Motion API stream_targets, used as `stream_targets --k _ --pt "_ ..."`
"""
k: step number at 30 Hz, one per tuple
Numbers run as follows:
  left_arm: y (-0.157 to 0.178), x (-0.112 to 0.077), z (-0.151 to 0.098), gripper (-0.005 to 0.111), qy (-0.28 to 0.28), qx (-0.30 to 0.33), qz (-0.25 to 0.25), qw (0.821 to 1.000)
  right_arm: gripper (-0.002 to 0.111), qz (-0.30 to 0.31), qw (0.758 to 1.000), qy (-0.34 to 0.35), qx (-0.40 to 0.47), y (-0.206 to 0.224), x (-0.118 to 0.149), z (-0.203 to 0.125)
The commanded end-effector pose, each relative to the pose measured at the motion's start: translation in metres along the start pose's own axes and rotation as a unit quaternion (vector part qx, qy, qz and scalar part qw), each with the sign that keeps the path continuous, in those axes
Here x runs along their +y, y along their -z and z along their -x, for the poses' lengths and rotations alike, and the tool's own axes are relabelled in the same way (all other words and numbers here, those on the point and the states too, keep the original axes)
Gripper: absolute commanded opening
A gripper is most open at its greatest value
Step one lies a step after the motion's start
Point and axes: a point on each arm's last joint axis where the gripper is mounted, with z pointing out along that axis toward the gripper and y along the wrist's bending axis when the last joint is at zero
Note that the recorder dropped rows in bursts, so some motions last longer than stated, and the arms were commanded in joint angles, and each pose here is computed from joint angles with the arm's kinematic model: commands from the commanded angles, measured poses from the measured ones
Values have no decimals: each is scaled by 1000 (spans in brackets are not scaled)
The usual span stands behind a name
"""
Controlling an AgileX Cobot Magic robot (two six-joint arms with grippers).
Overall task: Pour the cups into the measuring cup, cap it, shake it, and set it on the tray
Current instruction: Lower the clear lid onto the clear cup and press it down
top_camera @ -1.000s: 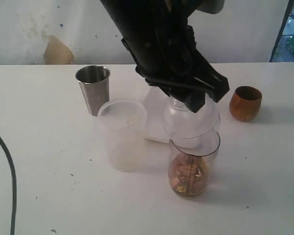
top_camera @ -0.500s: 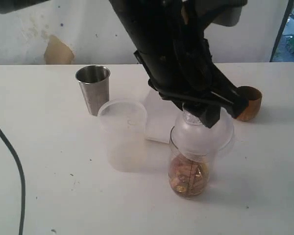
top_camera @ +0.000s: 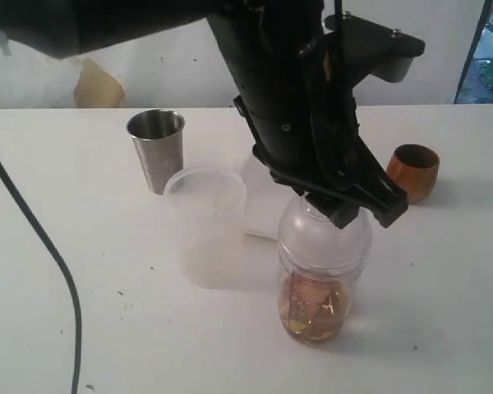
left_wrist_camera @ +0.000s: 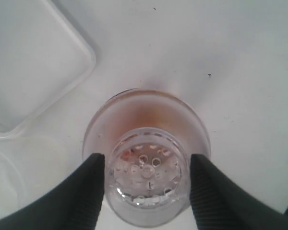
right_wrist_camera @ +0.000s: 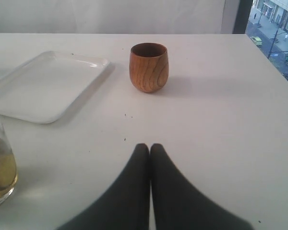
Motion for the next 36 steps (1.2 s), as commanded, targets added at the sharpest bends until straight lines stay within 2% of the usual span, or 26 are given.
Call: stream_targets --k 1,28,36 --pt "0 -1 1 0 -3 -2 2 1000 0 -1 1000 -3 -2 0 0 -1" --pt "-3 -3 2 0 1 -6 -9 1000 0 -1 1000 -3 -2 0 0 -1" --pt "-30 -4 2 0 -10 26 -14 1000 0 -1 1000 -3 -2 0 0 -1"
